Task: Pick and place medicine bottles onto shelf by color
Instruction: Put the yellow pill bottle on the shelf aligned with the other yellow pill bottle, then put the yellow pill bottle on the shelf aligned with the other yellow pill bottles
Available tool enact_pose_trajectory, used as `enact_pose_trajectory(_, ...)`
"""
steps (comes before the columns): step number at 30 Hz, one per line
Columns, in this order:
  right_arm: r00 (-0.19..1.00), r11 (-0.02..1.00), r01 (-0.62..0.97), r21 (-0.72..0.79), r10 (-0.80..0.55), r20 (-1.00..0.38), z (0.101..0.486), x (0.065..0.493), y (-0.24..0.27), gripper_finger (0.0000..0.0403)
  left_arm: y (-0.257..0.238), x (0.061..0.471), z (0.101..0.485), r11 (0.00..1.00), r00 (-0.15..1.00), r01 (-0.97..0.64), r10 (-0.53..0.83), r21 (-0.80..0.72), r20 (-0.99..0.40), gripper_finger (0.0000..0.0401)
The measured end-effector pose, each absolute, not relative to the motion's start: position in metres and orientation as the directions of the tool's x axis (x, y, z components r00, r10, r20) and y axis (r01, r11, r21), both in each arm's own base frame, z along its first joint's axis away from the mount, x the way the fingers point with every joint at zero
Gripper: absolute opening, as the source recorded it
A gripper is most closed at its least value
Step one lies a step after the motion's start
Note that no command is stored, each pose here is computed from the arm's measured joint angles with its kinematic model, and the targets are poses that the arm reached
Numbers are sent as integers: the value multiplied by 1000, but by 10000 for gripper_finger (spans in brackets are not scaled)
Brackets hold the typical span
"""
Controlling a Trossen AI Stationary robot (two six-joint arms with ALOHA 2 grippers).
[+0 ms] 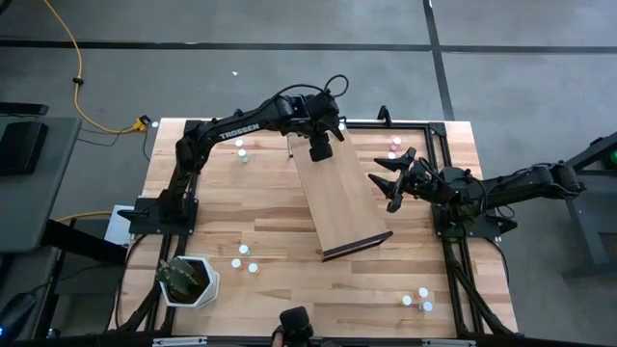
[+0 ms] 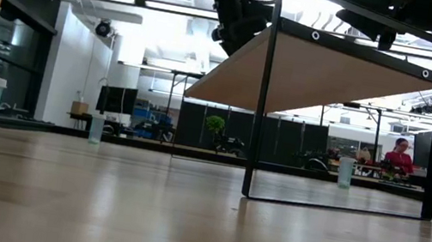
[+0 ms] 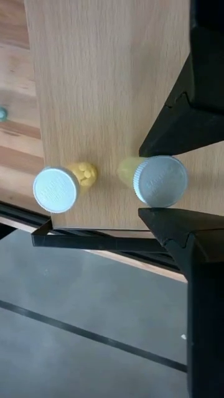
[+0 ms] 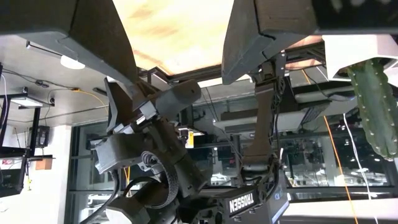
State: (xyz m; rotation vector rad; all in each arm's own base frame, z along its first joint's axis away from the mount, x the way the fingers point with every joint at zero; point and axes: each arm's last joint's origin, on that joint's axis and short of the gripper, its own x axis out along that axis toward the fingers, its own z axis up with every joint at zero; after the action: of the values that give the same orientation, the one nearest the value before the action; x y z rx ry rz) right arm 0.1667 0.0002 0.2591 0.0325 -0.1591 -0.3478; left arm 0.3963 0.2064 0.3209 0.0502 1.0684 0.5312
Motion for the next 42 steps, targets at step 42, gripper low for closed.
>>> enact_pose_trajectory(42,928,940,337,59,-342,150,259,167,0,229,187,388,353,863,334,-390,458,321,-824,143)
